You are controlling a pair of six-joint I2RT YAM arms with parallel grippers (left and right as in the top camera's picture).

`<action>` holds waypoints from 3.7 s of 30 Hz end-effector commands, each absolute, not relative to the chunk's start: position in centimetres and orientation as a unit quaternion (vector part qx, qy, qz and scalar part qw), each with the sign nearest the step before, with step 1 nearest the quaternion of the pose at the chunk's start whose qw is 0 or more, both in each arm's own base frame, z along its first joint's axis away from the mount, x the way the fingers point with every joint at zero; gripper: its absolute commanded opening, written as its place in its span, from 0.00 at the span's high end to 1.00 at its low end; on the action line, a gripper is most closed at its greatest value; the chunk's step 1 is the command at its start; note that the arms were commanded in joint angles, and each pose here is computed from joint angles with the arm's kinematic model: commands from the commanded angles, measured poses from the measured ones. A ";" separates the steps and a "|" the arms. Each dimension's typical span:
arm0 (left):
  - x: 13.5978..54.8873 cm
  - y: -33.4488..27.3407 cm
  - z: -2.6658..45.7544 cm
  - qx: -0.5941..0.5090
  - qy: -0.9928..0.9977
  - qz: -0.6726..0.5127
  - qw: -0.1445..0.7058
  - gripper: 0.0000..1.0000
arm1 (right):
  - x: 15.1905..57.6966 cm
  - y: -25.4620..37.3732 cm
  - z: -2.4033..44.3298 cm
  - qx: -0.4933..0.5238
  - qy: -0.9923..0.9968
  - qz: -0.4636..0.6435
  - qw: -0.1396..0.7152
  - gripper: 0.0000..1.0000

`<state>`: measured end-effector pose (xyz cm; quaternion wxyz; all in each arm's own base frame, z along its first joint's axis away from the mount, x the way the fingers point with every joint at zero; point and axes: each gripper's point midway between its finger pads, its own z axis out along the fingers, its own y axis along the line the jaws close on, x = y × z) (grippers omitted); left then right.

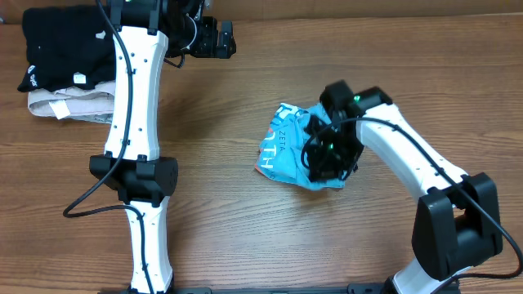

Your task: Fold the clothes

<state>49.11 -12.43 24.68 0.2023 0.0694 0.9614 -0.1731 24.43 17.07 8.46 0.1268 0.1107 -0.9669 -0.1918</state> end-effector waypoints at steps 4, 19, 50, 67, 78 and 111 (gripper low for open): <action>48.9 -12.6 24.8 0.083 0.961 -0.168 0.204 0.00 | 21.5 15.7 6.6 0.063 -0.968 -0.166 0.175 0.96; 48.9 -12.6 24.8 0.090 0.960 -0.167 0.206 0.00 | 30.9 17.8 12.9 0.086 -0.977 -0.189 -0.039 0.67; 48.9 -12.6 24.8 0.092 0.960 -0.166 0.206 0.00 | 34.1 17.5 5.5 0.099 -0.990 -0.073 -0.070 0.50; 48.8 -12.6 24.8 0.091 0.960 -0.166 0.204 0.00 | 34.2 17.2 5.1 0.075 -0.992 -0.068 -0.072 0.96; 48.8 -12.6 24.8 0.091 0.960 -0.166 0.204 0.00 | 33.3 13.3 4.8 0.001 -0.999 -0.037 -0.031 0.96; 49.0 -11.8 24.5 0.087 0.964 -0.144 0.205 0.00 | 41.2 11.1 11.5 0.056 -0.985 -0.080 -0.143 0.53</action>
